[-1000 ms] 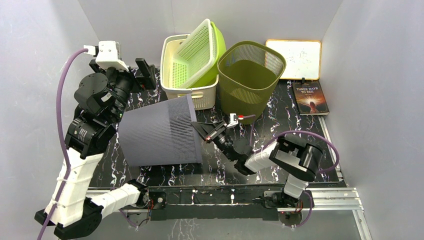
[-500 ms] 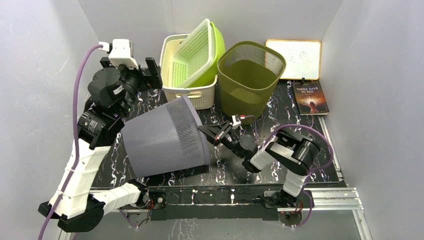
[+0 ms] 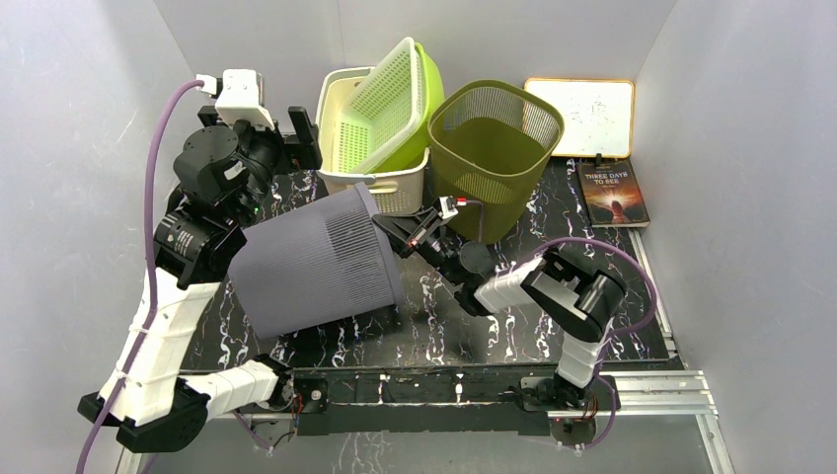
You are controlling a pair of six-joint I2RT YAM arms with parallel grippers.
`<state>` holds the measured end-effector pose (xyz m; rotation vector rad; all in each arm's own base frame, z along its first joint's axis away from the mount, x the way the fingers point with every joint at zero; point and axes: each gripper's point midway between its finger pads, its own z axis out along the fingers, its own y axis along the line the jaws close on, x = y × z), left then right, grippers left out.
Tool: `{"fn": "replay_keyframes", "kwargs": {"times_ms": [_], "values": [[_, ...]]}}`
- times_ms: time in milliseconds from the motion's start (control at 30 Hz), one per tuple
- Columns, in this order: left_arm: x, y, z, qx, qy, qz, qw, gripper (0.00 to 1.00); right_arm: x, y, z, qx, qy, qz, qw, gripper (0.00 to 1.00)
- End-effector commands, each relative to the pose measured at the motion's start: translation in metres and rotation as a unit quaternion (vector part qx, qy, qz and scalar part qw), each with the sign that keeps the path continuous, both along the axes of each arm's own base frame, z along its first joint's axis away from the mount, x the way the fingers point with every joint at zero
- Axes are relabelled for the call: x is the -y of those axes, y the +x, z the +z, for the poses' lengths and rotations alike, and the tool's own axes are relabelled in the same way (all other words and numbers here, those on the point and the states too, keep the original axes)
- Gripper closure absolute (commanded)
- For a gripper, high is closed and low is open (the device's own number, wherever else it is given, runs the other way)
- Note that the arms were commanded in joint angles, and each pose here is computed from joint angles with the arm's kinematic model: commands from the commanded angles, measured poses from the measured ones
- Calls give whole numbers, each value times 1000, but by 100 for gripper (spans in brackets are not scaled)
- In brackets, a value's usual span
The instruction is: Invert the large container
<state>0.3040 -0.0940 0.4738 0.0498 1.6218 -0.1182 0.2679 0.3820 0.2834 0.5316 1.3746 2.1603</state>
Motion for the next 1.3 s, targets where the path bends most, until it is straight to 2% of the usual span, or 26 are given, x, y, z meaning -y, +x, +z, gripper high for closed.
{"fn": "replay_keyframes", "kwargs": {"times_ms": [0, 200, 367, 500, 700, 900, 1267], "values": [[-1, -5, 17, 18, -2, -6, 1000, 2, 39, -19, 106, 85, 212, 21, 973, 100], [-3, -7, 16, 15, 1, -3, 1000, 2, 8, -20, 115, 60, 259, 64, 962, 100], [-3, -8, 14, 10, 3, -3, 1000, 2, -12, -11, 98, 24, 270, 77, 959, 100], [-7, -9, 15, 9, 11, 3, 1000, 2, -3, -1, 58, -20, 233, 47, 971, 100], [-7, -9, 13, 6, 16, 2, 1000, 2, 44, 18, 2, -78, 170, -21, 982, 100], [-2, -5, 4, -2, 12, -4, 1000, 2, 81, 25, -11, -74, 135, -62, 986, 100], [6, 0, -11, -17, 8, -13, 1000, 2, 90, 19, -68, -105, 48, -84, 990, 100]]}}
